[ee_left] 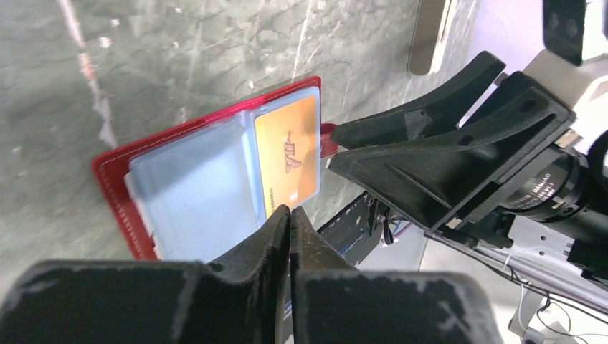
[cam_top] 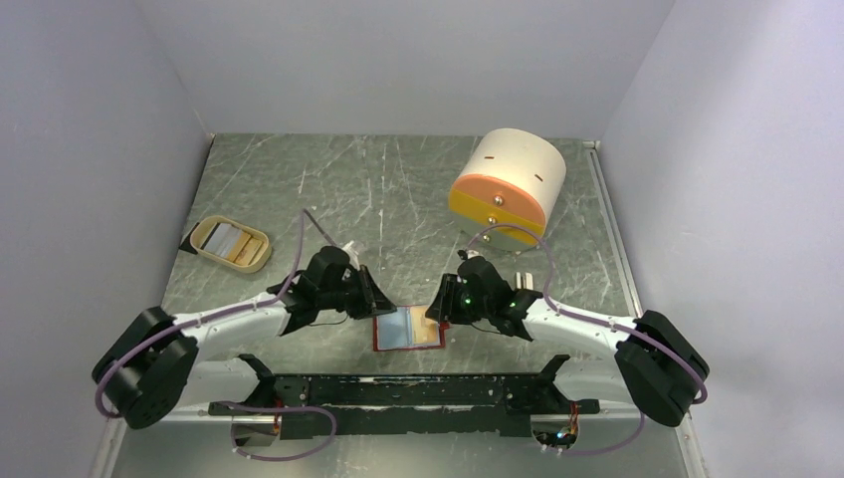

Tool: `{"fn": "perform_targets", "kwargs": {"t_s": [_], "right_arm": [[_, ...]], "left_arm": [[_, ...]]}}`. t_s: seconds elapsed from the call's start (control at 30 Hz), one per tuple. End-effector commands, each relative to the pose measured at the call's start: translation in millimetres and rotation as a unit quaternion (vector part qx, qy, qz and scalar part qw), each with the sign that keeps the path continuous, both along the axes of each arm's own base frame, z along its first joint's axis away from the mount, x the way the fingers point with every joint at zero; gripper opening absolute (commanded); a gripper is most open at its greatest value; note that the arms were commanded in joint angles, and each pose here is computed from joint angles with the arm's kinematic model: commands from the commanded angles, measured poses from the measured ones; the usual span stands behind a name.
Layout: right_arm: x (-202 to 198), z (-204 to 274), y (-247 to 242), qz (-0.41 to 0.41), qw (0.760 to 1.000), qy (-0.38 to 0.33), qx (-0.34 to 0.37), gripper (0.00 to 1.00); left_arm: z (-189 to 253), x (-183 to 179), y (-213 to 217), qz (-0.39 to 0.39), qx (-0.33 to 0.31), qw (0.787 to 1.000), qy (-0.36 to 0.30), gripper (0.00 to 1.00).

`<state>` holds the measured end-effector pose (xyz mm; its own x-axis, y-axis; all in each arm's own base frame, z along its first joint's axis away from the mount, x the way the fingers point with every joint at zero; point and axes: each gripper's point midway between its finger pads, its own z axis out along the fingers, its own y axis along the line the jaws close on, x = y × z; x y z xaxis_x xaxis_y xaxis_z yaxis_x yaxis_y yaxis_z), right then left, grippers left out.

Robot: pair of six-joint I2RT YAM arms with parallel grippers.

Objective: Put the credit cards into the card holder
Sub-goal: Turn over the card slot in the card holder.

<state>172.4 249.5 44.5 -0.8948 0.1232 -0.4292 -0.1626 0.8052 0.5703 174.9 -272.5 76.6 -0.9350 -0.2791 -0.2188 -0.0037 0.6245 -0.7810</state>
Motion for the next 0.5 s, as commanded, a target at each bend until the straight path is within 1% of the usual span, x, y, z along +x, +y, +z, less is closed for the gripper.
{"fn": "perform_targets", "kwargs": {"t_s": [0.0,0.2,0.47], "right_arm": [[1,-2,3,0.002,1.000,-0.004,0.005,0.43],[2,-9,3,0.002,1.000,0.000,-0.004,0.43],[-3,-17,7,0.012,1.000,0.012,0.004,0.41]], "left_arm": [[3,-2,-27,-0.038,-0.031,0.999,0.003,0.09],[-21,-7,-28,-0.041,-0.016,0.999,0.028,0.09],[-38,-12,-17,-0.029,0.009,0.999,0.038,0.09]]}}
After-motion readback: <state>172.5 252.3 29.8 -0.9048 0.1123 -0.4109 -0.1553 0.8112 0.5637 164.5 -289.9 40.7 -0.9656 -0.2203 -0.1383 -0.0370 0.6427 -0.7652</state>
